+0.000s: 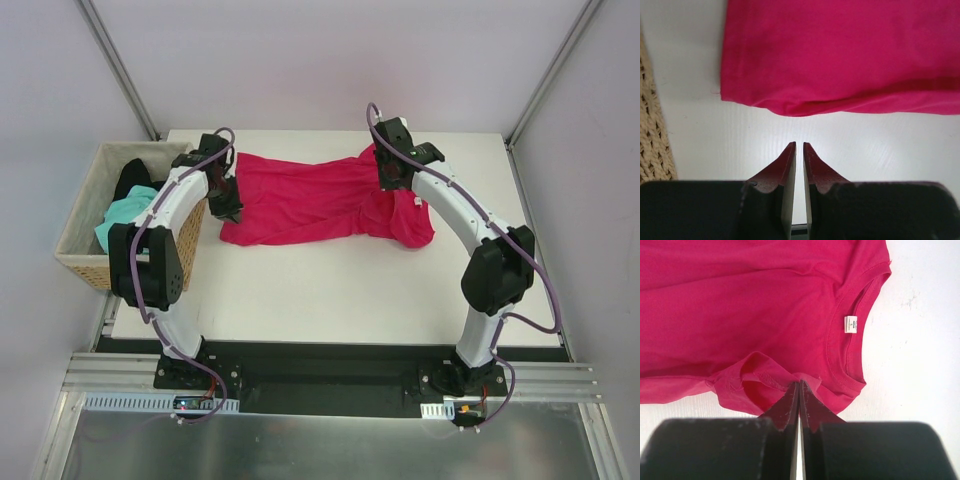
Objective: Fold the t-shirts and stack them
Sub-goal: Grap the side of the flattened tshirt closest away from the robot with both arms
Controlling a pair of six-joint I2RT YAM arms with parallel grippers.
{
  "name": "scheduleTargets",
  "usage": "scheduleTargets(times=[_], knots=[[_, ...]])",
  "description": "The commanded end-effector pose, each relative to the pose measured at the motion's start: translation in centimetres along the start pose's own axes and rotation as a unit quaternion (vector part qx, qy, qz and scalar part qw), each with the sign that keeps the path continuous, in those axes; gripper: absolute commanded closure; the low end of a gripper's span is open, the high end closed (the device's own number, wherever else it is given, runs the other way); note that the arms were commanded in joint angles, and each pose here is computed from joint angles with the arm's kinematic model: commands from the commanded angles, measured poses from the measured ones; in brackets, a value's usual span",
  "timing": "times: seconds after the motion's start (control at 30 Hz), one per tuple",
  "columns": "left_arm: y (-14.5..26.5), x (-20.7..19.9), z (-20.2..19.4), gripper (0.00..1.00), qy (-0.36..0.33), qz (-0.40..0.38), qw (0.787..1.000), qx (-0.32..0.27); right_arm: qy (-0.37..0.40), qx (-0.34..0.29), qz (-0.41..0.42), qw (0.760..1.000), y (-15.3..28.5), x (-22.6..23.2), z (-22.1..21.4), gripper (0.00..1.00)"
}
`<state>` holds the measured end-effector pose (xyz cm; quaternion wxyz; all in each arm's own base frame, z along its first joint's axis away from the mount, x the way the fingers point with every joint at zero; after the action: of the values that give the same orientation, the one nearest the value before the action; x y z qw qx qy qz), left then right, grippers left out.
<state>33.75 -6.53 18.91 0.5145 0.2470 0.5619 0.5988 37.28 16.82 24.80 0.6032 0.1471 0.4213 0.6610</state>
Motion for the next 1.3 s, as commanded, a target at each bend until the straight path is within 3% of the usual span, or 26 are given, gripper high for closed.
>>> scheduleTargets(times=[0.0,0.5,1.1,1.27], knots=[[-1.0,2.5,0.5,0.89,0.049,0.057,0.997,-0.006,-0.012,-0.023,-0.004,1.0,0.6,-0.8,1.4,0.99],[-3.9,4.8,0.4,0.88,0.084,0.094,0.991,0.041,-0.019,-0.02,0.004,1.0,0.1,-0.6,1.6,0.99],[-5.7,6.7,2.3,0.85,0.109,0.103,0.987,0.054,-0.03,-0.016,0.013,0.999,-0.6,-0.3,1.9,0.99],[-6.1,6.9,2.5,0.78,0.106,0.103,0.987,0.061,-0.032,-0.013,0.013,0.999,-0.8,-0.2,2.1,0.99]])
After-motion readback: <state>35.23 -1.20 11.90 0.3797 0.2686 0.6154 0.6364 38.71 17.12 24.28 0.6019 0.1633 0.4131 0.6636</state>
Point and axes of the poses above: each gripper's point midway between its finger pads, its own y axis back along the fingers, its own x axis along the line the jaws close on, z = x × y, the point moved 8 cm from there along y, back along the fingers, and after that the axes turned 13 degrees about y, right-handed, at the moved point
